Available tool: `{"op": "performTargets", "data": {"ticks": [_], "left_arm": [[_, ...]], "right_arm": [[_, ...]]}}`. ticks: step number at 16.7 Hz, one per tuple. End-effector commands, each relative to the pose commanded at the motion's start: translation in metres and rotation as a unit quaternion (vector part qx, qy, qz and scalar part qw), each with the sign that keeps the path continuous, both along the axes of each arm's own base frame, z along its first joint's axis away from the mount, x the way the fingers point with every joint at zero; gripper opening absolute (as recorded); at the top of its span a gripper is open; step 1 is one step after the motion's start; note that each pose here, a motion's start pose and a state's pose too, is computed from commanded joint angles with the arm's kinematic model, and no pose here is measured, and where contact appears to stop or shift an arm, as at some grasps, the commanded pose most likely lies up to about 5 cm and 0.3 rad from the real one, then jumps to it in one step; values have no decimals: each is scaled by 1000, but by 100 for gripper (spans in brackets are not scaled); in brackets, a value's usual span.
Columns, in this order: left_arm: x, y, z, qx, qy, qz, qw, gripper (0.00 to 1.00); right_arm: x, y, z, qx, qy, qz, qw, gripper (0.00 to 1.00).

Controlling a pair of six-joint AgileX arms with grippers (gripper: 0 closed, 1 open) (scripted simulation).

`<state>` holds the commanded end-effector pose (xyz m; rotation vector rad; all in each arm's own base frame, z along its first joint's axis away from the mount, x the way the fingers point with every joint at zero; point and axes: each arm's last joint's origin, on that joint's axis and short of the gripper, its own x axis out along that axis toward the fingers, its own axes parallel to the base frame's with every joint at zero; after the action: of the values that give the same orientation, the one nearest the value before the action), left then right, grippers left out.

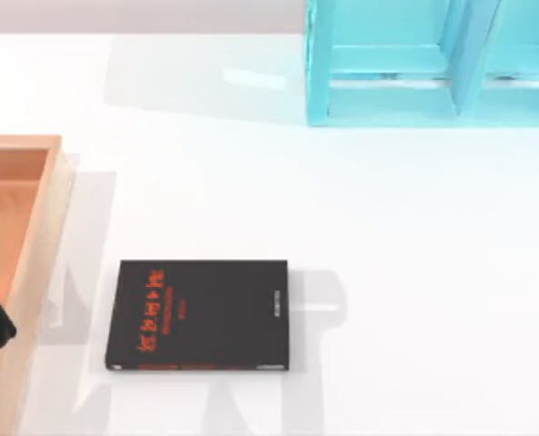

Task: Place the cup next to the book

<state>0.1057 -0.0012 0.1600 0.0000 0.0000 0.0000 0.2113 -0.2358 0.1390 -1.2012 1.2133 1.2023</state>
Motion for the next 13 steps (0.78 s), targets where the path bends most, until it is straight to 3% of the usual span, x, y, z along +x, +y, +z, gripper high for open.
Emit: {"op": "performTargets", "data": {"ticks": [2,3,13], "left_arm": [[0,0,0,0,0,0,1000,100],[0,0,0,0,0,0,1000,100],[0,0,0,0,0,0,1000,100]], "right_arm": [[0,0,0,0,0,0,1000,2],[0,0,0,0,0,0,1000,0],[1,0,4,1,0,2,1000,0]]}}
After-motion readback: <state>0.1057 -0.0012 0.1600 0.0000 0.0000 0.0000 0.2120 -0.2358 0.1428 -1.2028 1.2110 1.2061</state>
